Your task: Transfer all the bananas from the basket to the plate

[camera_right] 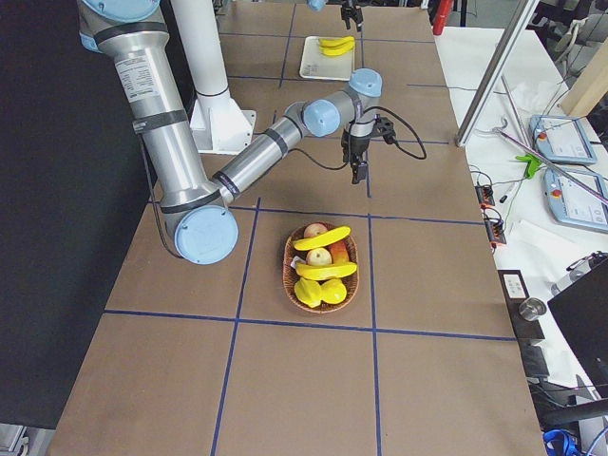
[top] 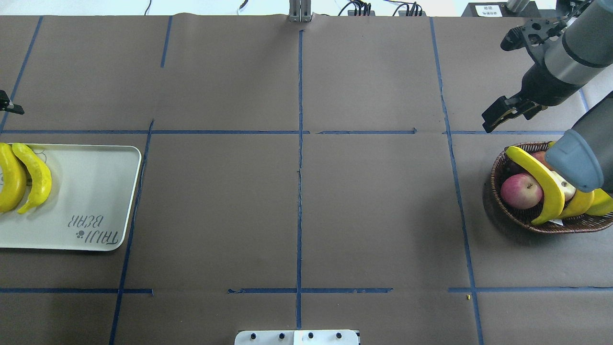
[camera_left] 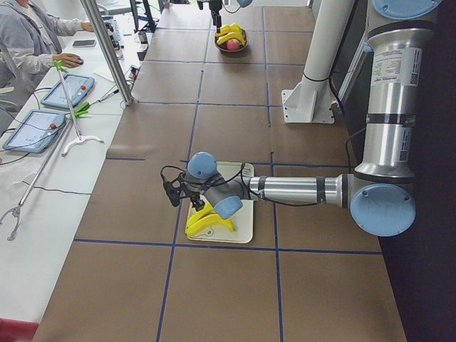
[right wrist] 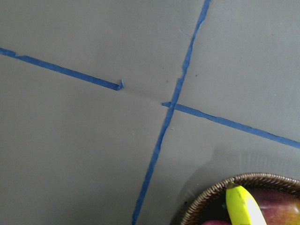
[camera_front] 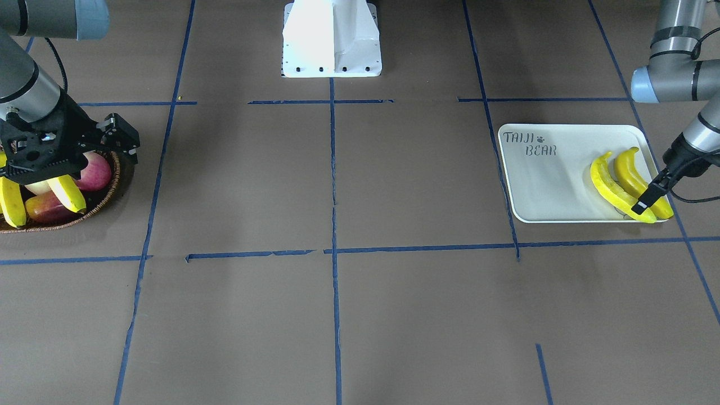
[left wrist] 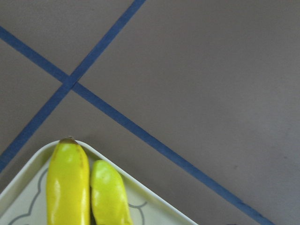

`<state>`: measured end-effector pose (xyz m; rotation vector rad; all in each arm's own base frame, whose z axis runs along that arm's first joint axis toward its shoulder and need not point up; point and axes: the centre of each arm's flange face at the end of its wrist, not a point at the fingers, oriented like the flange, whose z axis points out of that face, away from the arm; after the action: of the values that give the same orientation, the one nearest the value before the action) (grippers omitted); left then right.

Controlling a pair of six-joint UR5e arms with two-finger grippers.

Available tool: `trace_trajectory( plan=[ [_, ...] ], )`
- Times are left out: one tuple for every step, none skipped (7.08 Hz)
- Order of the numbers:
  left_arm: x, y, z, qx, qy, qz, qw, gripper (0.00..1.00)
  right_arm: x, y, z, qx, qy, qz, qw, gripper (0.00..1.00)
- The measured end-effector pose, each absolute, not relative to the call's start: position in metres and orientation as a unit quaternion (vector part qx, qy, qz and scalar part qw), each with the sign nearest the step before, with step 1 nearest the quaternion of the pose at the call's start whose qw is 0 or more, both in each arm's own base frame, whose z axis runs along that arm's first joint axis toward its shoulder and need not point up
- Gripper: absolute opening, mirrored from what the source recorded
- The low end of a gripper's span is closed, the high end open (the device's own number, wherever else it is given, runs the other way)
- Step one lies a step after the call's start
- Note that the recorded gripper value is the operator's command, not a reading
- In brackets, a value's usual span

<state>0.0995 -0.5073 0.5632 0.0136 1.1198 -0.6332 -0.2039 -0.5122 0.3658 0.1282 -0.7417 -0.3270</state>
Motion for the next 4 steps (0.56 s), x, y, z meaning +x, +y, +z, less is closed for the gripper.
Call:
trace_trajectory(
  plan=[
    [0.095,-0.506,0.537,0.02,0.539,-0.282,0.794,1.0,-0.181,-0.509,0.395,0.064,-0.347,-0.182,0.918,1.0],
    [0.095,-0.503,0.521,0.029,0.548,-0.272,0.79,1.0,-0.157,-0.502,0.424,0.063,-0.337,-0.199,0.918,0.99],
    [0.096,-0.502,0.512,0.033,0.553,-0.265,0.789,1.0,-0.14,-0.491,0.45,0.06,-0.333,-0.207,0.918,0.99],
    [0.097,-0.501,0.507,0.035,0.556,-0.262,0.788,1.0,-0.131,-0.48,0.468,0.06,-0.334,-0.197,0.92,0.99]
  ],
)
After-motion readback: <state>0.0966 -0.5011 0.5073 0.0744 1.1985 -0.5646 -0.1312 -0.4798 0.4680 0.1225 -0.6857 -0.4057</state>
